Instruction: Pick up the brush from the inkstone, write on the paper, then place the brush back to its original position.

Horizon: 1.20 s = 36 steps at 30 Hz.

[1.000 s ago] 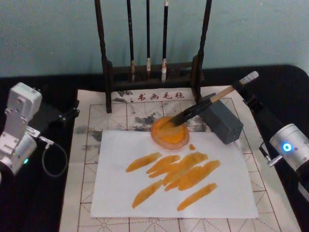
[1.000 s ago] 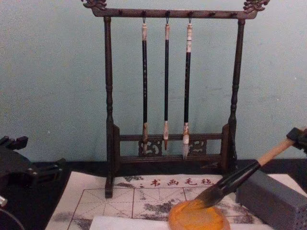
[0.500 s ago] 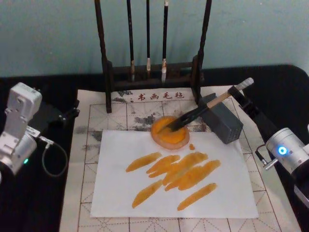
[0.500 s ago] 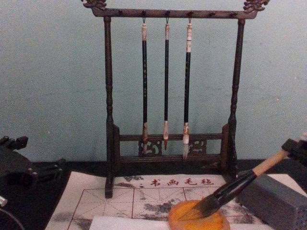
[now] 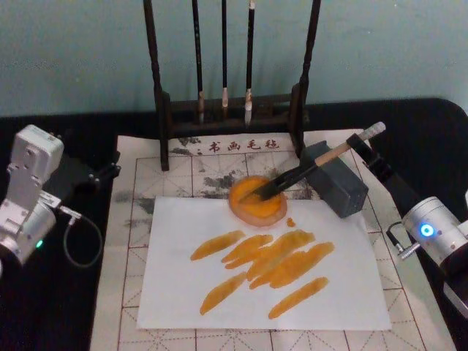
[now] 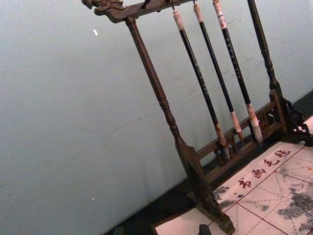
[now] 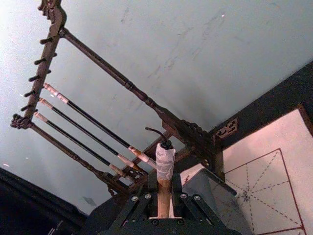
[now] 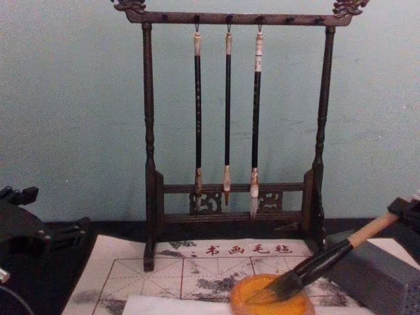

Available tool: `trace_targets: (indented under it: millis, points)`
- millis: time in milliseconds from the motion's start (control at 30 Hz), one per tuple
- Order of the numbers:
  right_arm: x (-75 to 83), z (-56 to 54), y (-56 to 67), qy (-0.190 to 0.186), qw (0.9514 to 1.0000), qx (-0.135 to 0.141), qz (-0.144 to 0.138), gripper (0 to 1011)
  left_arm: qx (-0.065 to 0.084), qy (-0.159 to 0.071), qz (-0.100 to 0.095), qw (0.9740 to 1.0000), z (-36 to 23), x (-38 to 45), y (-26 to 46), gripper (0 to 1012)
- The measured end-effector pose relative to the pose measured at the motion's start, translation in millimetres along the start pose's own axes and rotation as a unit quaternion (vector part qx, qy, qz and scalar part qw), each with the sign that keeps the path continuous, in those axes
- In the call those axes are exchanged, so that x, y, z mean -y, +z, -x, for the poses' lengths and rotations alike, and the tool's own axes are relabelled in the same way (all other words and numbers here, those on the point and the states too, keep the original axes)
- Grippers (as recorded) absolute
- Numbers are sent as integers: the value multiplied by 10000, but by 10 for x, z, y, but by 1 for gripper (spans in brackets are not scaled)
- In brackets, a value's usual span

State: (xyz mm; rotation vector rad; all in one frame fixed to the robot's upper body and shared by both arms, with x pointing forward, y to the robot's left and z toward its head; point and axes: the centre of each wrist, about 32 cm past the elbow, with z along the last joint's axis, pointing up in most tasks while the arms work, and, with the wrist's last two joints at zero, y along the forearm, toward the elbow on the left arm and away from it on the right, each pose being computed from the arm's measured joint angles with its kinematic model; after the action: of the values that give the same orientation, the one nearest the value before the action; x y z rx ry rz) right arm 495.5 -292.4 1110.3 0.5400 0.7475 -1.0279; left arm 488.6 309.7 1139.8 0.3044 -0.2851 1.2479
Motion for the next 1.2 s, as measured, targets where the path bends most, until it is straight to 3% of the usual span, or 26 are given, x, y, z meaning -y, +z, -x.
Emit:
trace_targets:
  millis: [667, 1200]
  points:
    - [41, -81, -42, -160, 9991, -384, -26, 181, 0, 0, 0, 10000, 0, 0, 0, 1001]
    - [40, -88, -43, -171, 9989, -435, 11, 181, 0, 0, 0, 10000, 0, 0, 0, 1001]
